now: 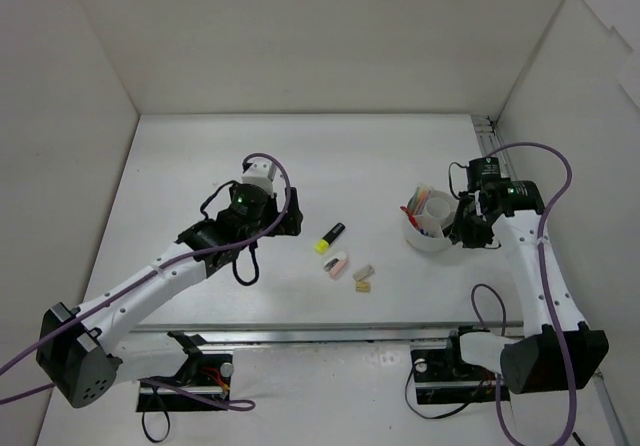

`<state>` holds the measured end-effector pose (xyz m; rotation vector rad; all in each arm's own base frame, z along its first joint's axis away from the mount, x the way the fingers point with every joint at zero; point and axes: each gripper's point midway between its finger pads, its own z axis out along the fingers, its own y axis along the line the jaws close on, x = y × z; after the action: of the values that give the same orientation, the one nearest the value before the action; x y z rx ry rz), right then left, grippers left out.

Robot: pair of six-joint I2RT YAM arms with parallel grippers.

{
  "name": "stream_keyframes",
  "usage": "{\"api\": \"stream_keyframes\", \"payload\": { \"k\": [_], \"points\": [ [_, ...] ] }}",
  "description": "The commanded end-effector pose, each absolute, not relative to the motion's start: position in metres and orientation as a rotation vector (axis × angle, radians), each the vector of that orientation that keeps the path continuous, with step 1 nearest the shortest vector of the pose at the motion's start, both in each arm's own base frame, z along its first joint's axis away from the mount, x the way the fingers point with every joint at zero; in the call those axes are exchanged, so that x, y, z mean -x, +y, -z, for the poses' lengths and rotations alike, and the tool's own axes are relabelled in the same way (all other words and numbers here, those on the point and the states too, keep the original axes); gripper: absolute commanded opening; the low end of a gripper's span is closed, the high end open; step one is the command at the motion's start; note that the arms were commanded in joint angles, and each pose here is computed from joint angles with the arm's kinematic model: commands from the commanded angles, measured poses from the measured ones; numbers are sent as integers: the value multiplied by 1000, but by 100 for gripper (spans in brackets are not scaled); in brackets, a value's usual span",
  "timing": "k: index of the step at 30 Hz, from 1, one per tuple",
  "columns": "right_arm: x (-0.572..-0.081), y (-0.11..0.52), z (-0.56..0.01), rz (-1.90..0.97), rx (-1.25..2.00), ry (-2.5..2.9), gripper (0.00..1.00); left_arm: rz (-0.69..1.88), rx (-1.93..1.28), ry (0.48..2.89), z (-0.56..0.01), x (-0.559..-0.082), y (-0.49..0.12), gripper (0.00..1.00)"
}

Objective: Sort the stationery into containers
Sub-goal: Place the stationery in the storage box.

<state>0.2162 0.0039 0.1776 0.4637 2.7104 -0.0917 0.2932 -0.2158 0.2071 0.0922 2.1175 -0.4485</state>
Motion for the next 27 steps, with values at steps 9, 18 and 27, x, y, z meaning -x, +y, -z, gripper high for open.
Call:
{"api": "stream_keyframes", "payload": {
  "k": [9,18,27],
  "points": [
    [-258,15,-155,-190,-519,2787,0,486,-132,2120,-205,-299,-211,100],
    [-258,10,-136,-215,-586,2853,0,494,-136,2158,-195,-307,-209,100],
    [-282,-5,-134,-205,-642,2823,51,568,-203,2176,-199,-307,-222,100]
  ]
}}
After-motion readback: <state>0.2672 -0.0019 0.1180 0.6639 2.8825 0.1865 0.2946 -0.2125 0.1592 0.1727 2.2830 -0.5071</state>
